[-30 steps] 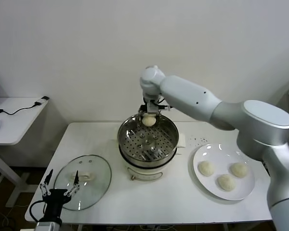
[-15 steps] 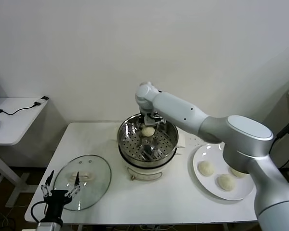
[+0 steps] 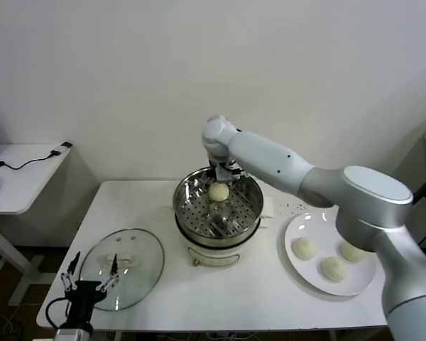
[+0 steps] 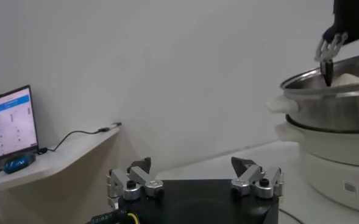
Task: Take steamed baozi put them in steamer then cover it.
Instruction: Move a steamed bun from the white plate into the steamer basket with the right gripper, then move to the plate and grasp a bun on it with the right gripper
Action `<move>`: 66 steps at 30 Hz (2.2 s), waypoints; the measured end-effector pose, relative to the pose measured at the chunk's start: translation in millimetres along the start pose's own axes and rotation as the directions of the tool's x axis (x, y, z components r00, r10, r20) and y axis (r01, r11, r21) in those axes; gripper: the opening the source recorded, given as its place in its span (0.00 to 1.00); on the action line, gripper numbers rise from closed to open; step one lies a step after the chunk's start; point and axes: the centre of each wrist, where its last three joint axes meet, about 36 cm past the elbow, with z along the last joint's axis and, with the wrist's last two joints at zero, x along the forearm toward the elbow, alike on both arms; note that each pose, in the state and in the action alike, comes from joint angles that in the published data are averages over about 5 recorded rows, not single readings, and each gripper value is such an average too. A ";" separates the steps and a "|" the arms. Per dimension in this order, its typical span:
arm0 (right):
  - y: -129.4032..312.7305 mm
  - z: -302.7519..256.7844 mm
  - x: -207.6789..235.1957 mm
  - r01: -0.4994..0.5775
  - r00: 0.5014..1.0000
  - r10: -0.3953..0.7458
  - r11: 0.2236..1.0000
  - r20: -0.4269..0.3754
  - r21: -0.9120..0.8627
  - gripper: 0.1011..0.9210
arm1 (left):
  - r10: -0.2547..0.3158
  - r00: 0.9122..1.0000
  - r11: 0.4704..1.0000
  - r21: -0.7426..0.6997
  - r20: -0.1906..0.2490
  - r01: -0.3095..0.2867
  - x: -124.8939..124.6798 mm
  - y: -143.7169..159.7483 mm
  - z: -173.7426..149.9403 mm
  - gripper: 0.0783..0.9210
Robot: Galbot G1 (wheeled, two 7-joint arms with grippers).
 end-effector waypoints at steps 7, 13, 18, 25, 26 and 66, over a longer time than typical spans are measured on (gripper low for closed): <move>73.6 14.1 49.2 -0.074 0.997 0.075 0.964 -0.007 -0.257 0.88 | 0.002 1.000 1.000 -0.001 0.005 -0.002 2.5 -0.4 -4.2 0.88; 156.6 5.0 58.3 -0.122 0.989 0.149 0.783 -0.007 -0.609 0.88 | 0.007 1.000 1.000 0.004 0.008 -0.007 4.5 -4.9 -7.1 0.88; 226.9 -15.0 41.6 -0.078 0.985 0.171 0.527 0.015 -0.846 0.88 | 0.010 1.000 1.000 0.008 0.010 -0.010 7.1 -7.2 -9.3 0.88; 304.0 -59.9 -10.2 0.054 0.976 0.196 0.184 0.090 -0.981 0.88 | 0.009 1.000 1.000 0.003 0.005 -0.009 10.6 -5.4 -8.0 0.88; 310.8 -66.4 -18.3 0.073 0.975 0.199 0.151 0.103 -0.986 0.88 | 0.010 1.000 1.000 0.003 0.004 -0.010 10.8 -5.3 -7.5 0.88; 334.6 -143.3 -161.5 0.327 0.933 0.194 -0.100 0.304 -0.940 0.77 | 0.012 0.999 1.000 -0.009 -0.032 -0.012 16.9 -5.9 5.8 0.88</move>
